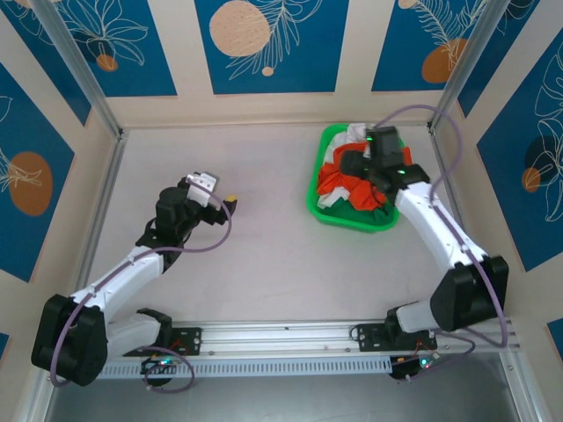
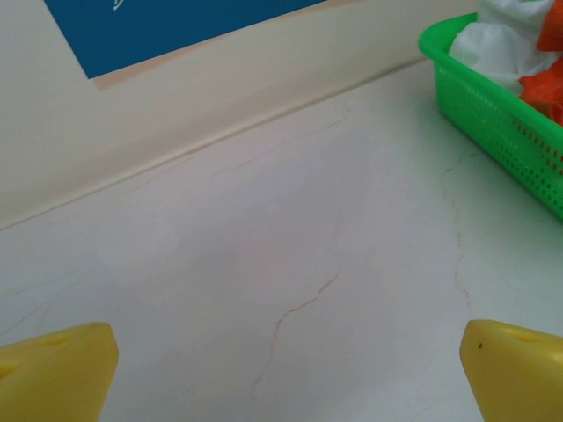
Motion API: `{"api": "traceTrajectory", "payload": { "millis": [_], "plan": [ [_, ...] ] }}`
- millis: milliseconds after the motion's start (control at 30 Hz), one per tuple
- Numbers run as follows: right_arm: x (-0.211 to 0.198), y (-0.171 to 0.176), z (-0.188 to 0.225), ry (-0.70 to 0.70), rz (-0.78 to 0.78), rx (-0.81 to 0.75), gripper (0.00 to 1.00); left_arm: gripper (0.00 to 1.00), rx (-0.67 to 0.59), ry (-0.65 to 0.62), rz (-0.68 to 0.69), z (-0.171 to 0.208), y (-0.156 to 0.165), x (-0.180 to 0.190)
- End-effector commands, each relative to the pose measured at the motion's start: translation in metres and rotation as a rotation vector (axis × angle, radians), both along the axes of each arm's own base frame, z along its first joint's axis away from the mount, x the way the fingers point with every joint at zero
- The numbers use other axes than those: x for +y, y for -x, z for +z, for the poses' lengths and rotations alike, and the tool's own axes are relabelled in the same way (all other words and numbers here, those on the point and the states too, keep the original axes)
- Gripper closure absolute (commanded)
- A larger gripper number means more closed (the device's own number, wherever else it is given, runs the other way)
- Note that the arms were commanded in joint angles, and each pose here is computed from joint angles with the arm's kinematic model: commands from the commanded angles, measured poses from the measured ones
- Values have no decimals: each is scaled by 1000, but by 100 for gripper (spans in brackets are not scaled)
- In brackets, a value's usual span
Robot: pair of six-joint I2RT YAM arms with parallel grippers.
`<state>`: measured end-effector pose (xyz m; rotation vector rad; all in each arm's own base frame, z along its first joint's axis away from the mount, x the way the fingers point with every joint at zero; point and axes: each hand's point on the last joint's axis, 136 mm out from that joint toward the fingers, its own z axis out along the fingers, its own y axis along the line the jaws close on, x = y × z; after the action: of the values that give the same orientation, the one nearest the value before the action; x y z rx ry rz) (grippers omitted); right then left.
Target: Fold and stack the t-shirts
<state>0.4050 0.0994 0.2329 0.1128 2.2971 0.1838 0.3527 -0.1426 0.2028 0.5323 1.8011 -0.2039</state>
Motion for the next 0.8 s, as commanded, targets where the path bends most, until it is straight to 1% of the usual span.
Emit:
{"api": "traceTrajectory", "payload": {
  "millis": [0,67,167,300,367,500,600,700,767],
  "plan": [
    [41,-14,-21,16,29,67,22,0,-36,2,-66,13,5,-10],
    [66,-24,-33,38,64,101,22,0,-34,2,-70,14,7,-10],
    [87,-41,-57,81,56,181,23,0,-22,20,-78,19,12,-11],
    [87,-64,-90,185,5,242,29,0,-27,50,-95,28,19,-13],
    [87,-72,-103,208,4,266,32,0,-24,56,-89,28,22,-11],
    [82,-80,-129,257,17,335,41,0,-24,59,-85,27,27,-9],
    [75,-83,-137,301,24,361,53,0,-24,61,-82,28,29,-8],
    [62,-82,-134,328,23,361,72,0,-25,69,-83,29,30,-8],
    [51,-82,-129,339,22,354,80,0,-26,73,-86,30,30,-9]
  ]
}}
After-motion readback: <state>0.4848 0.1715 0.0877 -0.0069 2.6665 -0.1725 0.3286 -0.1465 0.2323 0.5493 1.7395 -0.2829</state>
